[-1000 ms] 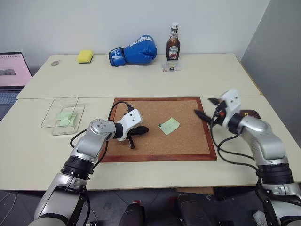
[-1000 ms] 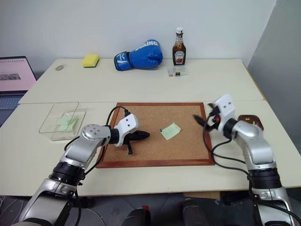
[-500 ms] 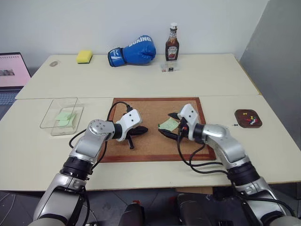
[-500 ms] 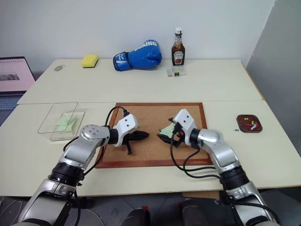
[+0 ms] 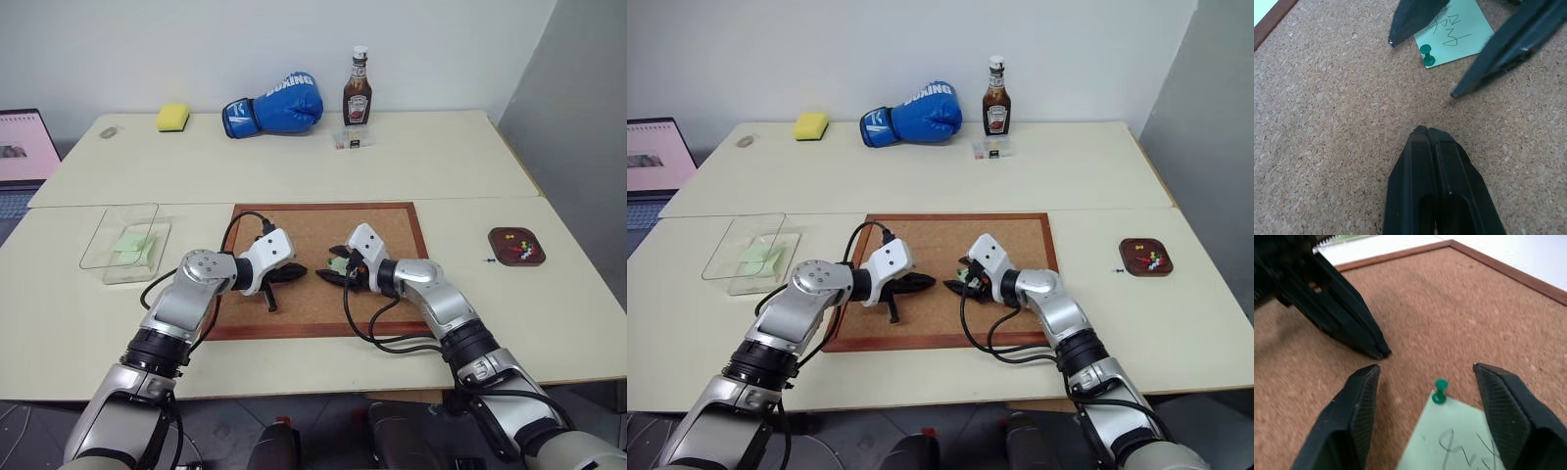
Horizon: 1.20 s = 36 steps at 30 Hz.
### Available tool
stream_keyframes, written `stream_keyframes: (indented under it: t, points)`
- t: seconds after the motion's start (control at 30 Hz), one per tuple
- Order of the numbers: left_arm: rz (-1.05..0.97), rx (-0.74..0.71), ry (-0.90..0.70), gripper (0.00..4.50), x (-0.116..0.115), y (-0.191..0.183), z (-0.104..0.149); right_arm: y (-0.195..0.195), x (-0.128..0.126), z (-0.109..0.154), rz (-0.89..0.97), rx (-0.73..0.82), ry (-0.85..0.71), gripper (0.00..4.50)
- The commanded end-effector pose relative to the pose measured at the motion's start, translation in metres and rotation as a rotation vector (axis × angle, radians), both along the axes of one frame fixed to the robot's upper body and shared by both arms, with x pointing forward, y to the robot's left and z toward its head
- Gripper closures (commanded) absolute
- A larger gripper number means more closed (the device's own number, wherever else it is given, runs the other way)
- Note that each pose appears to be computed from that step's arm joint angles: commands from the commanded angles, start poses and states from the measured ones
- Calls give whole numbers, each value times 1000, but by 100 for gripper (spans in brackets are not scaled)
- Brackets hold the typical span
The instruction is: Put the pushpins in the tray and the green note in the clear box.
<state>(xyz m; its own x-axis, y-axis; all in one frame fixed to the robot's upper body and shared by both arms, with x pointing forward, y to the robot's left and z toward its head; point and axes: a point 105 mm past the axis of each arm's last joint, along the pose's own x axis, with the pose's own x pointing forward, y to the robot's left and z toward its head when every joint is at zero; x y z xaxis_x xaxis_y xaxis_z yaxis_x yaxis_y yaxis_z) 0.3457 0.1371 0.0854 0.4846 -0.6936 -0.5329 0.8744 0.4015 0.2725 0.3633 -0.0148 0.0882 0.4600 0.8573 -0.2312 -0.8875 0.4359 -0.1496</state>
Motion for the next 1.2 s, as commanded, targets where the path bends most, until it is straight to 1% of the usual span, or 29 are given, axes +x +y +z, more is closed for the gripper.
stream_keyframes:
  t: [0.03, 0.1, 0.33, 0.37, 0.57, 0.83, 1.07, 1.13, 1.2]
  points:
    - [72, 78, 150, 450, -13, 21, -39, 5, 1, 15, 27, 25, -54, 249]
    - [72, 75, 149, 450, -12, 20, -38, 6, 1, 16, 27, 28, -55, 301]
    - [59, 70, 152, 450, -13, 15, -40, 6, 2, 17, 11, 33, -60, 440]
    - [59, 70, 152, 450, -13, 15, -40, 5, 1, 16, 10, 32, -59, 448]
    - [63, 71, 149, 450, -11, 15, -39, 5, 4, 20, -11, 42, -68, 448]
    - [71, 69, 164, 450, -16, 16, -43, -4, 10, 49, -66, 148, -89, 448]
    - [75, 58, 178, 450, -19, 14, -47, -21, 10, 69, -109, 179, -110, 448]
    - [76, 45, 181, 450, -18, 11, -47, -26, 9, 73, -124, 184, -116, 448]
    - [87, -6, 176, 450, -15, 8, -40, -31, 8, 78, -146, 189, -123, 448]
